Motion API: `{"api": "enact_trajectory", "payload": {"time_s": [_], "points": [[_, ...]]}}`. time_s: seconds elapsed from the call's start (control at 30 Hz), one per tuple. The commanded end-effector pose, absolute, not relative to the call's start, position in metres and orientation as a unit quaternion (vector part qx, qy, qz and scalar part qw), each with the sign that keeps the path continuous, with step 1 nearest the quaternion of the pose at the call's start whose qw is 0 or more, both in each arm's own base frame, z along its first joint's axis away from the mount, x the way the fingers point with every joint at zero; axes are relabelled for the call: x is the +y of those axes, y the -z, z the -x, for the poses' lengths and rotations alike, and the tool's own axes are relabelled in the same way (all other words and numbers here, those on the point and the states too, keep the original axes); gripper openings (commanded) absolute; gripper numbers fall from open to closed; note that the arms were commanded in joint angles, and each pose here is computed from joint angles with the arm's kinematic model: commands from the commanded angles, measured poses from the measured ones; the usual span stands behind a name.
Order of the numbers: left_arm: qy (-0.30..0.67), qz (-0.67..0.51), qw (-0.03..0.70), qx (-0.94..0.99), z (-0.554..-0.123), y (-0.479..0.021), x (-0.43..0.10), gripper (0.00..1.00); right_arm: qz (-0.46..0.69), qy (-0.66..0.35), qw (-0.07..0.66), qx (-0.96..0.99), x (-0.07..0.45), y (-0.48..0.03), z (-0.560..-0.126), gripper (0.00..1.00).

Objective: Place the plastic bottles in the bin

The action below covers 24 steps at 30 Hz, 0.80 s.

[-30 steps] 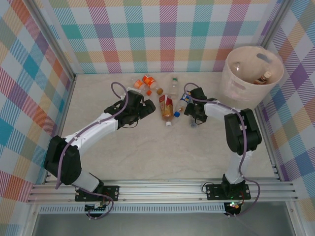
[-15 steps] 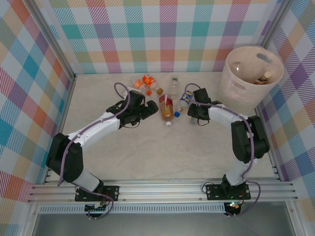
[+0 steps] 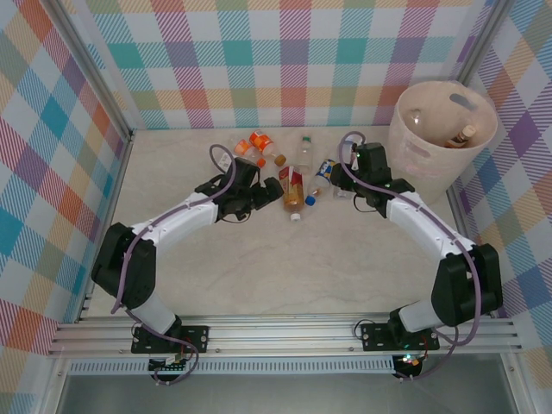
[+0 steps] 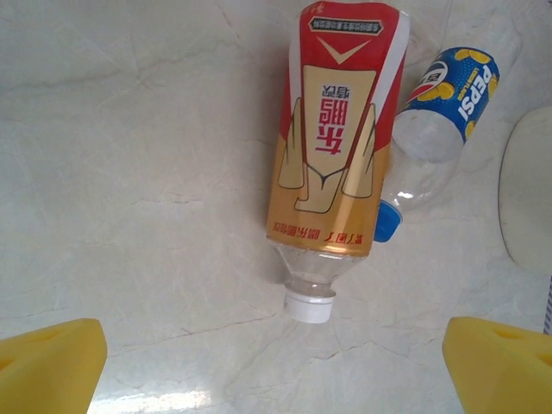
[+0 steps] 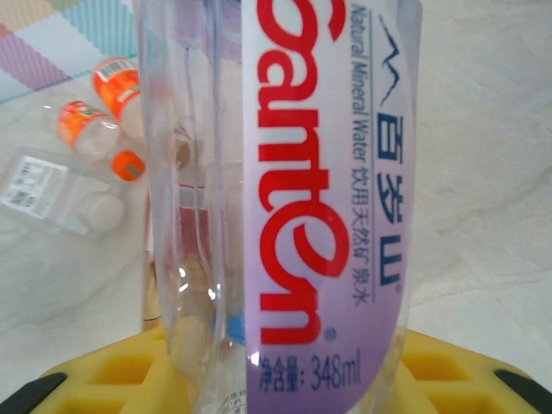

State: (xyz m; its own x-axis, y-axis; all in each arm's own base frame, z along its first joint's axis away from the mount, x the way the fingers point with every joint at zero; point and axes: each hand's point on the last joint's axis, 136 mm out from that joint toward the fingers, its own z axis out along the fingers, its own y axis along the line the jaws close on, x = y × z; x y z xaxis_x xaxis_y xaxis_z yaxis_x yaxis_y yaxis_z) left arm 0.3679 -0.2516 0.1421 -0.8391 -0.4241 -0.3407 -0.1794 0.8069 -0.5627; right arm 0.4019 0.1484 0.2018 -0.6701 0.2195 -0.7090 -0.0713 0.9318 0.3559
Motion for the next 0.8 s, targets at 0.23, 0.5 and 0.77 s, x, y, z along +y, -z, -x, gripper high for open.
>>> {"api": "enact_trajectory", "payload": {"time_s": [0.23, 0.5, 0.77], "points": [[0.218, 0.121, 0.220, 0.943, -0.360, -0.134, -0.268, 1.00, 0.012, -0.244, 0.532, 0.811, 0.147, -0.328, -0.406, 0.41], [0.194, 0.124, 0.209, 0.950, -0.357, -0.126, -0.264, 1.00, 0.007, -0.237, 0.589, 0.773, 0.107, -0.384, -0.413, 0.41], [0.190, 0.136, 0.218, 0.948, -0.355, -0.124, -0.263, 1.00, -0.042, -0.221, 0.621, 0.751, 0.048, -0.422, -0.420, 0.40]]}}
